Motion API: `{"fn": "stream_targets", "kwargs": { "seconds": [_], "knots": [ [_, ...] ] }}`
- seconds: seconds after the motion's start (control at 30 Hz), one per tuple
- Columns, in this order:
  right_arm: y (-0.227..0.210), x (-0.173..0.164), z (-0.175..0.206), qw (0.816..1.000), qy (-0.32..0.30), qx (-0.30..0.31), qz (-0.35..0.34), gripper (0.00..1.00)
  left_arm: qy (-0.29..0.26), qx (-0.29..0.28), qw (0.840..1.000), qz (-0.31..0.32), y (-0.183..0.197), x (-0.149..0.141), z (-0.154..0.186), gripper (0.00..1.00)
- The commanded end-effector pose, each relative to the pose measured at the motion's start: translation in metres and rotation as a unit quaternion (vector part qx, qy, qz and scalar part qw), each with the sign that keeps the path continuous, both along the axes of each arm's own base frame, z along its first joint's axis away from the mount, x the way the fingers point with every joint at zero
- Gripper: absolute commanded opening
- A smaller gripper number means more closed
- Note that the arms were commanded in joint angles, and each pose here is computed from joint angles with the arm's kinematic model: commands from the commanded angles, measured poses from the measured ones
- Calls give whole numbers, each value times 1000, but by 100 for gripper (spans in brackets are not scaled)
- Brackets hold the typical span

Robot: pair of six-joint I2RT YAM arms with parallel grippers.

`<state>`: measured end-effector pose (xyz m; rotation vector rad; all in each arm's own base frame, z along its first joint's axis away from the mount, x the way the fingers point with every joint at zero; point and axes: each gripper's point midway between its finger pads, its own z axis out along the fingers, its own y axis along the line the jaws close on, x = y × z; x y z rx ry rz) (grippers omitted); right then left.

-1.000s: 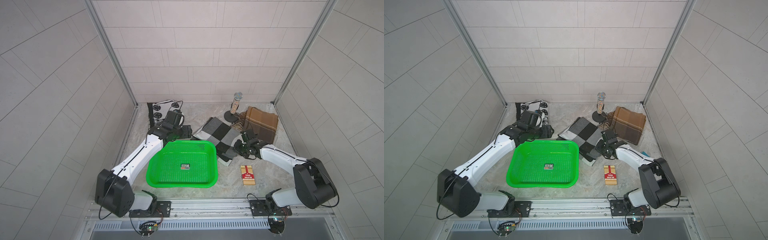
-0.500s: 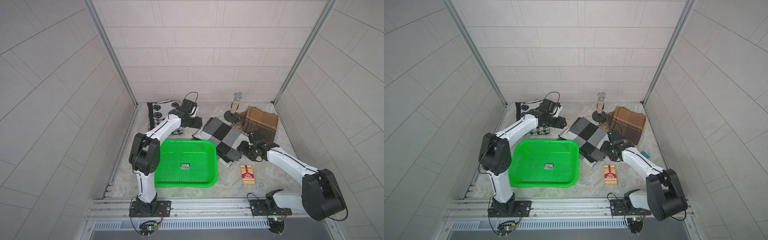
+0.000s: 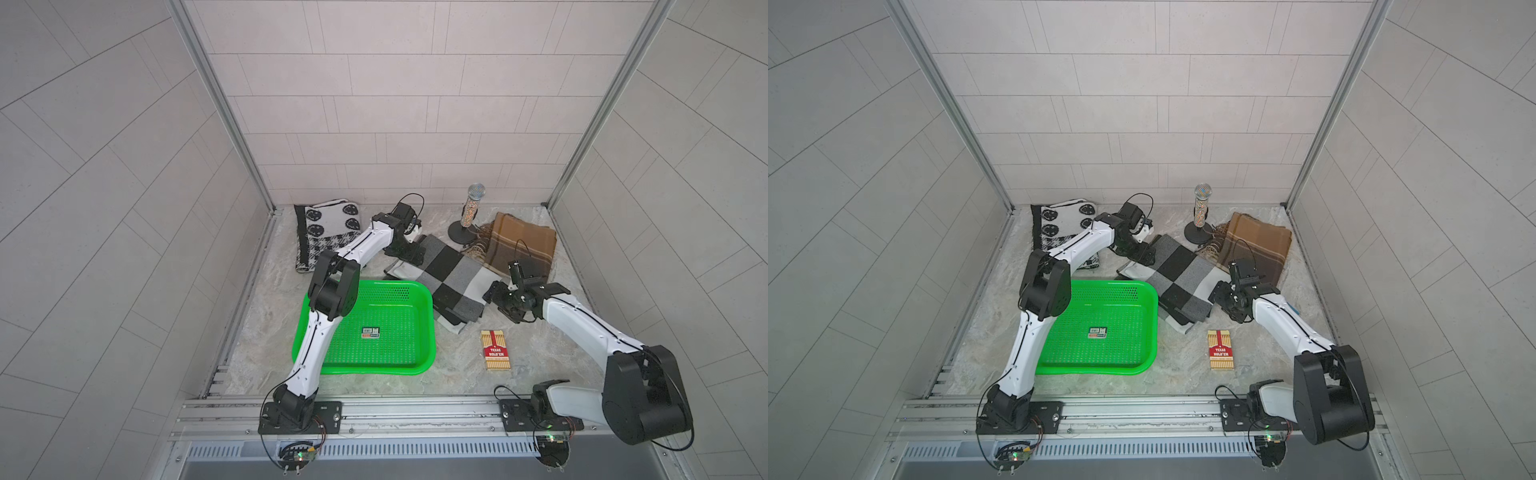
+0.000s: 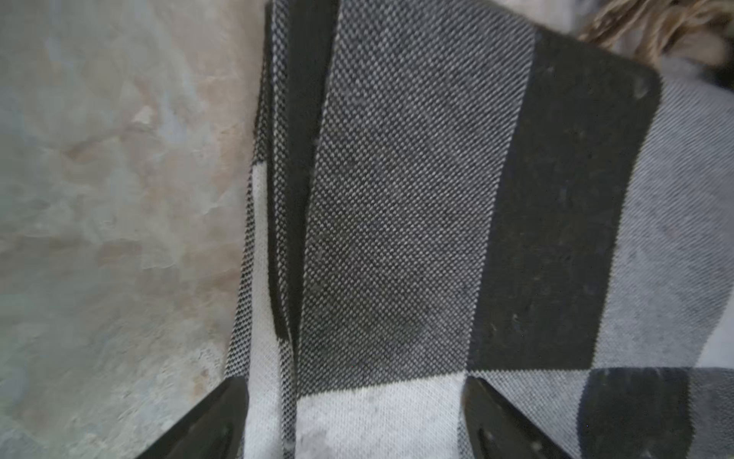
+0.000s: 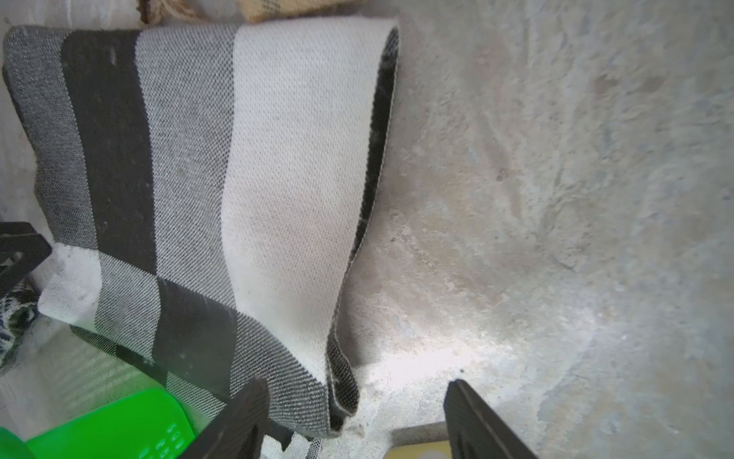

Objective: Put the folded scarf in the basket
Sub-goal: Pick up the scarf at the center of the board.

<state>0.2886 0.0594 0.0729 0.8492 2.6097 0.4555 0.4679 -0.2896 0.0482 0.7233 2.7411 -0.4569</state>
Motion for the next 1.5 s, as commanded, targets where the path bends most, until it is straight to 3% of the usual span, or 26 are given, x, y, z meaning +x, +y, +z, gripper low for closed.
{"fn": "stream_targets", "kwargs": {
  "seconds": [0.0,0.13,0.4,0.8,1.07,1.17,1.33,1.47],
  "knots": [
    [6,2,-2,1000,10,15,14,74,8,22,1000,-9,6,-1,-6,92],
    [13,5,-8,999,11,34,14,73,3,32,999,-10,7,3,-12,92],
    [17,9,-17,999,18,48,12,73,33,-7,999,-26,-13,-4,-24,92],
    [23,21,-29,998,27,64,9,72,57,16,997,-44,-26,-23,-48,84],
    [28,29,-40,996,35,76,6,68,69,12,996,-46,-34,-33,-46,57],
    [30,30,-45,996,37,84,2,62,74,7,996,-44,-35,-35,-47,45],
    [35,32,-56,994,43,99,-1,56,77,-20,996,-32,-43,-36,-40,39],
    [38,35,-63,993,46,107,-2,44,77,-43,996,-23,-50,-35,-33,24]
  ]
}}
